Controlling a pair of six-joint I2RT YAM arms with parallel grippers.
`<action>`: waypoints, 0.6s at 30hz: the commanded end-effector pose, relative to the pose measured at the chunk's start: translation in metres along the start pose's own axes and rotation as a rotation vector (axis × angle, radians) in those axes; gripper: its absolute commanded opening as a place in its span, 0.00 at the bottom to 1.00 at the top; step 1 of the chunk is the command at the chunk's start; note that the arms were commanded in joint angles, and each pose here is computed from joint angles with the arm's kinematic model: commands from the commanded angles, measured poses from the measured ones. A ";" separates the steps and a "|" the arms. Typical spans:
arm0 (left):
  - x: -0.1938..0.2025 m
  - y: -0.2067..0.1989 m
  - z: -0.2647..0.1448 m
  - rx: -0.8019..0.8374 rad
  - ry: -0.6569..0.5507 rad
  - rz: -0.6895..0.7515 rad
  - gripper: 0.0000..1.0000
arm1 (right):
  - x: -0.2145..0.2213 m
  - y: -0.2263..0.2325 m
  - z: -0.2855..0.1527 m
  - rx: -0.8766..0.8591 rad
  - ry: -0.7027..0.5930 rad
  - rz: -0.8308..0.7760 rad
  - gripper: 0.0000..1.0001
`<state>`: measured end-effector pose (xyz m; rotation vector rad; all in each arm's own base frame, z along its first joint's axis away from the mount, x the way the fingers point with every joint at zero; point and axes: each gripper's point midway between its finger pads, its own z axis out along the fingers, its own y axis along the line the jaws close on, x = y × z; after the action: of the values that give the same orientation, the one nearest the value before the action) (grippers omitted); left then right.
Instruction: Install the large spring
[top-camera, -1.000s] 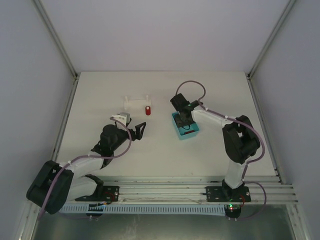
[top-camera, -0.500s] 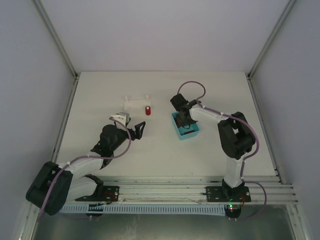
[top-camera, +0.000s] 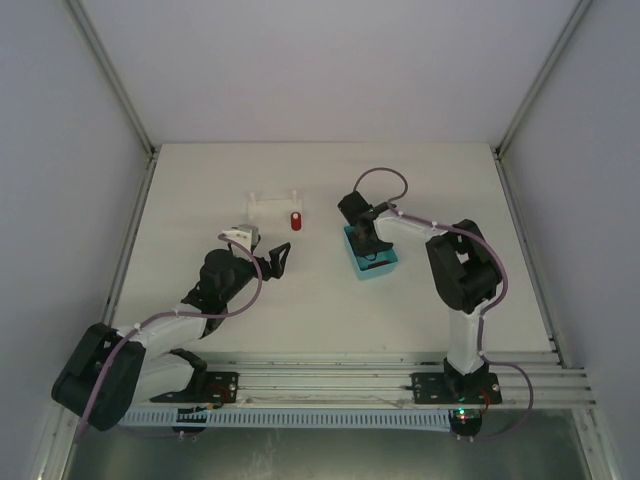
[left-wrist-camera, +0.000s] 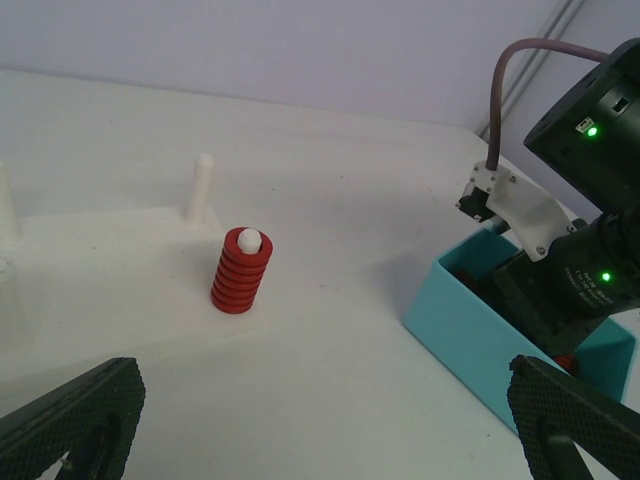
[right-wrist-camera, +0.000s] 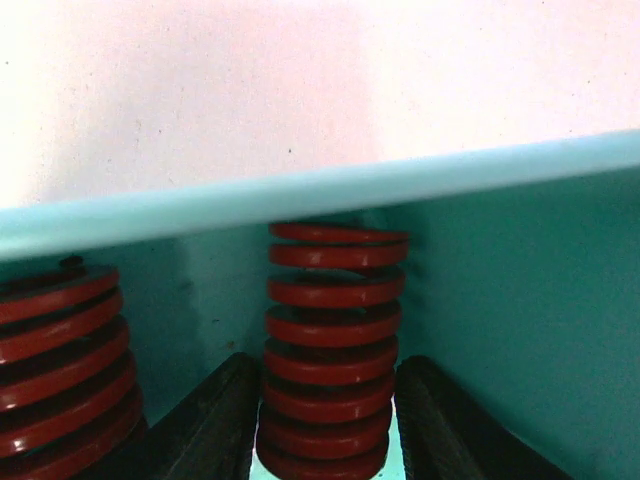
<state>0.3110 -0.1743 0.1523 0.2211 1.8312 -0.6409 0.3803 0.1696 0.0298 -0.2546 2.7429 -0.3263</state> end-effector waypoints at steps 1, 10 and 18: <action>-0.016 -0.006 0.000 0.012 -0.044 0.022 0.99 | 0.012 0.004 0.017 -0.001 0.059 0.020 0.43; -0.016 -0.004 0.000 0.005 -0.044 0.021 0.99 | 0.017 0.009 0.027 -0.032 0.070 0.036 0.39; -0.015 -0.008 0.000 0.028 -0.039 0.023 0.99 | 0.004 0.000 0.015 -0.023 0.006 0.049 0.26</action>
<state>0.3110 -0.1742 0.1526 0.2212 1.8303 -0.6404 0.3935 0.1736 0.0277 -0.1881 2.7134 -0.2653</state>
